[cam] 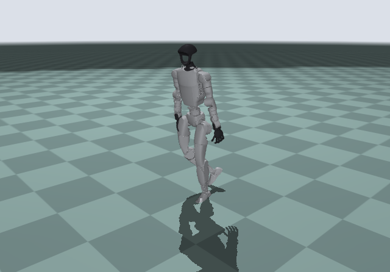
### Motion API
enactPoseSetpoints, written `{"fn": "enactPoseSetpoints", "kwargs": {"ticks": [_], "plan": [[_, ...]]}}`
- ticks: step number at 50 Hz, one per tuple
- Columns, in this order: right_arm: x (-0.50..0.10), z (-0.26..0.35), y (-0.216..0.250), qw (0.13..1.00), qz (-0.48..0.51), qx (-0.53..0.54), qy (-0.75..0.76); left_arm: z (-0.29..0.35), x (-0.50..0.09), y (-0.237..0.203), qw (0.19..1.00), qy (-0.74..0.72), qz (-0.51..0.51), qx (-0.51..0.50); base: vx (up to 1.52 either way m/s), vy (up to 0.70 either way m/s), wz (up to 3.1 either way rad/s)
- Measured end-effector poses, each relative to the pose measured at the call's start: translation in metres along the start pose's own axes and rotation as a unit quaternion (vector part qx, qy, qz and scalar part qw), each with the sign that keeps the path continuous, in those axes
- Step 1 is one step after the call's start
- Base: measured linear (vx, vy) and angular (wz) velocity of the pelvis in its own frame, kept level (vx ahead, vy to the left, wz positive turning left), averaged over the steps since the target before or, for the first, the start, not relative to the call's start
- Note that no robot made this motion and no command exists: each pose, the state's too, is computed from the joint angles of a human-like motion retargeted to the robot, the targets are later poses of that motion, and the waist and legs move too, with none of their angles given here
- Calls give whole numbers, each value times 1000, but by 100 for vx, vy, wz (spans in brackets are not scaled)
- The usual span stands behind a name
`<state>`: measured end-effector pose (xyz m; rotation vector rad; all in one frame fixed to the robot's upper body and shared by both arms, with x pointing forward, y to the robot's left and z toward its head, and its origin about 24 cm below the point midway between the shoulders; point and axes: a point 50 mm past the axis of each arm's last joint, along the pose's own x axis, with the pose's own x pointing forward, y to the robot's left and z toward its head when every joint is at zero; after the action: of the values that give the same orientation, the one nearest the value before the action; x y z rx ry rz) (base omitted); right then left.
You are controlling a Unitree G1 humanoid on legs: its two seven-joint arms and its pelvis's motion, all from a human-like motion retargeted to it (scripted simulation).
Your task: Walk run
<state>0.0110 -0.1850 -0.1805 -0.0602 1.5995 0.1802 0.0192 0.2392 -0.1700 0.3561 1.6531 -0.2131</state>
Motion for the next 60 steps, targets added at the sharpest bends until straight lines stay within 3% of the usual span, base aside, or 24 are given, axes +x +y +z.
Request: {"fn": "enactPoseSetpoints", "kwargs": {"ticks": [8,16,22,27,38,47,60], "plan": [[-1,-27,1,995,37,86,43,63,-15,31,993,-110,33,-23,54,0,13],[-1,-43,16,990,57,102,75,104,-30,47,980,-187,55,27,71,-16,69],[-1,-52,19,990,56,89,95,82,-22,33,981,-174,30,79,88,-25,40],[0,-43,15,991,43,104,65,41,-6,9,990,-130,27,52,80,-24,28],[-9,57,-14,998,-9,27,-55,-38,5,-44,996,51,-67,-11,52,-20,10],[-26,120,-18,984,-7,-35,-173,-52,1,-48,985,111,-123,56,63,-9,-8],[-8,58,-11,987,-21,-140,-76,-9,2,-18,998,6,-47,-37,75,3,-57]]}}
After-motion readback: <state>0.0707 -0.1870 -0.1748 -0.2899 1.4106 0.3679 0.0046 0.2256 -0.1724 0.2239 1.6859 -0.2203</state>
